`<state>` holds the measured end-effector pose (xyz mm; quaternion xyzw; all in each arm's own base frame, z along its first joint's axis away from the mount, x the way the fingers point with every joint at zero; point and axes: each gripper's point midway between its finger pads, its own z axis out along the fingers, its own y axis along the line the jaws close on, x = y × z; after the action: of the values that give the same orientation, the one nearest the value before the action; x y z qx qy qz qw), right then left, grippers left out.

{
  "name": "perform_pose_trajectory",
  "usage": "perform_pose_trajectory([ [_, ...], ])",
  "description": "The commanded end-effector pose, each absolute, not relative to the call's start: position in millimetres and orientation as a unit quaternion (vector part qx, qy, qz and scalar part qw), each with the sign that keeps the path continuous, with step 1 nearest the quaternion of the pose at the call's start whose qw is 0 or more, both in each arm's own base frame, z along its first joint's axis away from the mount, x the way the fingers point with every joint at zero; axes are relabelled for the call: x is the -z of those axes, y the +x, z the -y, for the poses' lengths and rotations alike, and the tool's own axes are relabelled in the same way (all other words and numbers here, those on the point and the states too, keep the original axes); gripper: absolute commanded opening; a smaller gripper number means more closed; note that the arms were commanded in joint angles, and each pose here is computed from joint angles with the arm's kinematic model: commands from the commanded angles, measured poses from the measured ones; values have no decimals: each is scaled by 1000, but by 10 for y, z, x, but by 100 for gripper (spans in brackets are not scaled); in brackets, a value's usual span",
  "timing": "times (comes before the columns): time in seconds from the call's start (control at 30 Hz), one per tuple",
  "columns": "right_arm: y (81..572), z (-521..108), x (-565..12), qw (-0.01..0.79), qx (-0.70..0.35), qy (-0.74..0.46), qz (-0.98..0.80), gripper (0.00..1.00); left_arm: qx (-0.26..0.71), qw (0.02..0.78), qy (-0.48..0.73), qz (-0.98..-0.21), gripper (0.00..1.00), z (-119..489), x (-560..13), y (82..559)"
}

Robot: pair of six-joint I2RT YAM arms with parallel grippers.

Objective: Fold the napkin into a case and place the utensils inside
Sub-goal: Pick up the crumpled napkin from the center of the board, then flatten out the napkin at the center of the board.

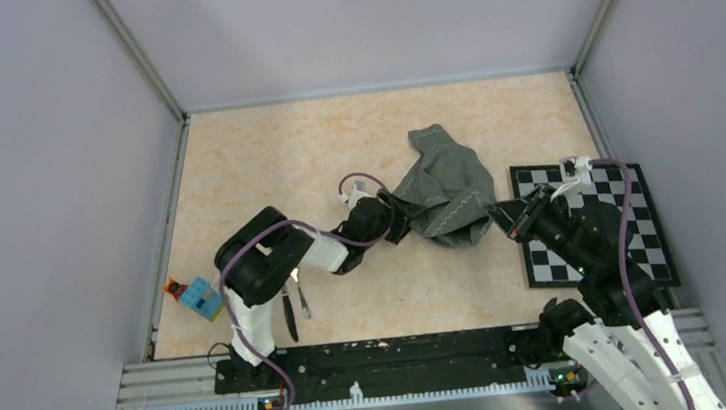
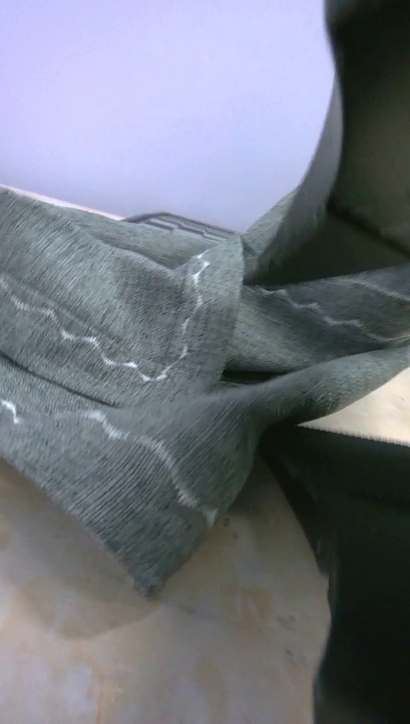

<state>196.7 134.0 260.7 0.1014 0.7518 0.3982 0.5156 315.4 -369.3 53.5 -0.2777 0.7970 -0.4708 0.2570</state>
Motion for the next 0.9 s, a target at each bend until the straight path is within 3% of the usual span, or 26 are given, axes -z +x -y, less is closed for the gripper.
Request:
perform_pose_trajectory([
  [0.0,1937,-1378,-2968,538,-409,70,-734,0,434,228,-301,-818,57,3670,-35,3161],
  [0.17,1969,-1315,-3081,556,-384,61,-735,0,474,254,-251,-805,10,3647,-382,3316],
  [0.23,1988,-1293,-3162,565,-377,57,-732,0,467,294,-216,-806,0,3509,-668,3347],
  [0.4,2019,-1304,-3499,579,-378,48,-720,0,402,445,-117,-791,0,2987,-2019,3233],
  [0.53,2001,-1298,-3986,605,-392,44,-691,0,419,533,-49,-733,0,2643,-3230,2852],
  [0.87,1643,-1408,-5288,660,-474,-19,-582,0,479,603,37,-637,0,2038,-4875,1909],
])
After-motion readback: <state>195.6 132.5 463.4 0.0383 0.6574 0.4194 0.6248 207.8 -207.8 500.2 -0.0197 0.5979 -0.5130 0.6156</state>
